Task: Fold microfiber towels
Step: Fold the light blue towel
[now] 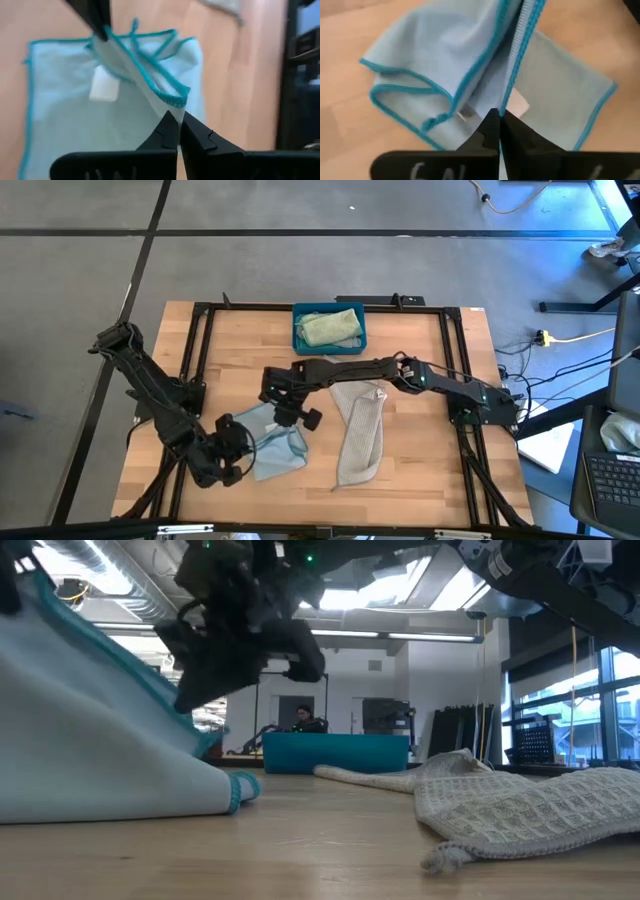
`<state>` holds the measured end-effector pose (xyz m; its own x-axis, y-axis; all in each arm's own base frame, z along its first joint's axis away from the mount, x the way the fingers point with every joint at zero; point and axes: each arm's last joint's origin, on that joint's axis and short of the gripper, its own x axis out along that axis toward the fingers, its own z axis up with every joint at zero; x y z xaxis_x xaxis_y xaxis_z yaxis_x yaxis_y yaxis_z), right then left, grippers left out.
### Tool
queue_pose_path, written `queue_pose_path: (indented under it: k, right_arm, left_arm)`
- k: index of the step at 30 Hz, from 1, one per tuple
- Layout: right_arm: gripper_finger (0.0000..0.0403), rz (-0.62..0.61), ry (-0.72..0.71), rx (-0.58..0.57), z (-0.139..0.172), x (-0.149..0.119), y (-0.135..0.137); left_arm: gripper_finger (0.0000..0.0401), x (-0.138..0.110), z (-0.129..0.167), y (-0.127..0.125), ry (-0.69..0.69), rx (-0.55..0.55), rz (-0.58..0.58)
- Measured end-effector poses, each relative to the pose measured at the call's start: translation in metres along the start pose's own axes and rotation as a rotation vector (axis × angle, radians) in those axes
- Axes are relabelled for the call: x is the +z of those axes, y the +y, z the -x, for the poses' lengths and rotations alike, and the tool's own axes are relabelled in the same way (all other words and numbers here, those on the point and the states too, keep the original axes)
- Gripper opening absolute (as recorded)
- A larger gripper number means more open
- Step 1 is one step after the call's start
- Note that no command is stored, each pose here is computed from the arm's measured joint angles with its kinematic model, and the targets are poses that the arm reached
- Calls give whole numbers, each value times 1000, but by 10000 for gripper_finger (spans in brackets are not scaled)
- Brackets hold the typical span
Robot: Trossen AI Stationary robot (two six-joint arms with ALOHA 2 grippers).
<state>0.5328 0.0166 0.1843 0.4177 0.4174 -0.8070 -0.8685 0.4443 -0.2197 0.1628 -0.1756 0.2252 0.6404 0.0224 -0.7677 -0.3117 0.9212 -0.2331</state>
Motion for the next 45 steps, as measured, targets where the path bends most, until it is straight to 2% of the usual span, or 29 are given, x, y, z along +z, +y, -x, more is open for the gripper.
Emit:
queue_pose_path:
  k: [5,12,21,25,37,45]
  right_arm:
    - [7,-38,85,-22,3,-1,2]
    - [8,-27,116,-46,2,0,2]
    - [9,67,153,-282,14,18,-12]
    - [9,92,144,-282,10,16,-13]
    - [10,42,164,-228,-21,-6,-13]
    - [18,-15,186,-287,-19,-15,-20]
  left_arm:
    - [0,-2,0,6,17,58,8]
    - [0,-3,0,7,25,70,10]
    - [0,-10,4,12,59,117,69]
    - [0,-20,2,15,61,130,104]
    - [0,-60,-21,44,72,267,172]
    - [0,-70,-30,62,37,325,225]
